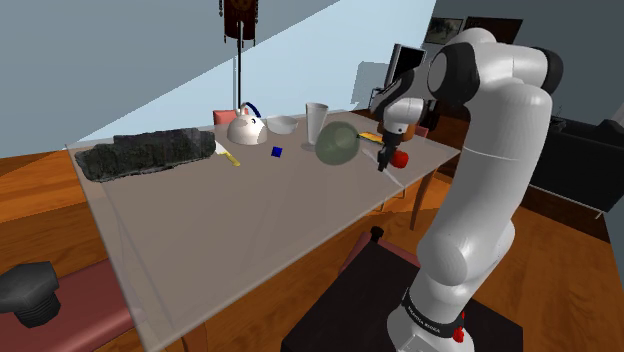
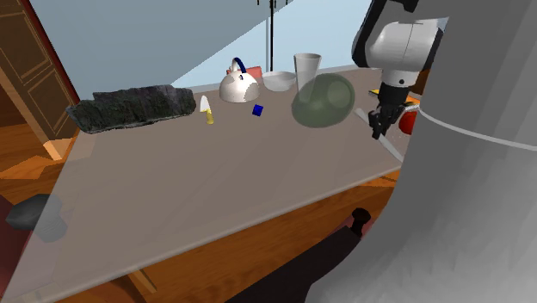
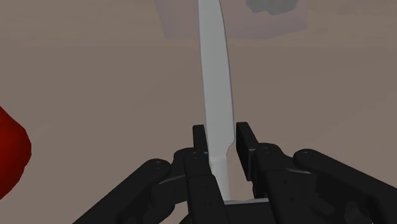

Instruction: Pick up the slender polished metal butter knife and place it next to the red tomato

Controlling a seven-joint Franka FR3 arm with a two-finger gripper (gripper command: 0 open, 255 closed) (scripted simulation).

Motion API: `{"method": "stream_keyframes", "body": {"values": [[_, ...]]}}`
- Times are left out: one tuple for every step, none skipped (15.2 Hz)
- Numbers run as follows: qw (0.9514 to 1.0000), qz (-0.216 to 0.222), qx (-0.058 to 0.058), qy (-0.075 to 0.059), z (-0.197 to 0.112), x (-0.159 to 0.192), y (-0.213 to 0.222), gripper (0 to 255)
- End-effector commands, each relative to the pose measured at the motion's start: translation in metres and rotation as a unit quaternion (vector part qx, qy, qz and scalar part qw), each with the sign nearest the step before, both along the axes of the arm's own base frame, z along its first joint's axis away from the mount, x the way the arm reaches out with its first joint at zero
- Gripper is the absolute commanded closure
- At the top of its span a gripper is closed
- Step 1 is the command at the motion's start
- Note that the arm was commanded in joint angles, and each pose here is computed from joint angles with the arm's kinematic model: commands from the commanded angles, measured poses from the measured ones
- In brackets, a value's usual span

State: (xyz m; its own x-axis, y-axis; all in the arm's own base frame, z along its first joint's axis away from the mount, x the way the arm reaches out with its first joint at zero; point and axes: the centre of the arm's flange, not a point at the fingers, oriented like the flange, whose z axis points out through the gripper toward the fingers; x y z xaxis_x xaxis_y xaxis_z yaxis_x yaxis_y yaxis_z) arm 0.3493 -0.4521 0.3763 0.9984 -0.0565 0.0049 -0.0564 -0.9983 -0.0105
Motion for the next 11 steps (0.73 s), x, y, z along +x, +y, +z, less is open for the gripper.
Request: {"method": "stream_keyframes", "body": {"values": [[1.0, 0.0, 0.0, 0.0, -0.012, 0.001, 0.0, 255], [1.0, 0.0, 0.0, 0.0, -0.017, 0.001, 0.0, 255], [1.0, 0.0, 0.0, 0.0, -0.023, 0.001, 0.0, 255], [1.0, 0.0, 0.0, 0.0, -0.024, 0.001, 0.0, 255], [1.0, 0.0, 0.0, 0.0, -0.024, 0.001, 0.0, 255], [1.0, 0.0, 0.0, 0.0, -0.024, 0.001, 0.0, 255], [1.0, 0.0, 0.0, 0.0, -0.024, 0.001, 0.0, 255], [1.0, 0.0, 0.0, 0.0, -0.024, 0.001, 0.0, 255], [1.0, 0.0, 0.0, 0.0, -0.024, 0.001, 0.0, 255], [1.0, 0.0, 0.0, 0.0, -0.024, 0.001, 0.0, 255], [1.0, 0.0, 0.0, 0.0, -0.024, 0.001, 0.0, 255]]}}
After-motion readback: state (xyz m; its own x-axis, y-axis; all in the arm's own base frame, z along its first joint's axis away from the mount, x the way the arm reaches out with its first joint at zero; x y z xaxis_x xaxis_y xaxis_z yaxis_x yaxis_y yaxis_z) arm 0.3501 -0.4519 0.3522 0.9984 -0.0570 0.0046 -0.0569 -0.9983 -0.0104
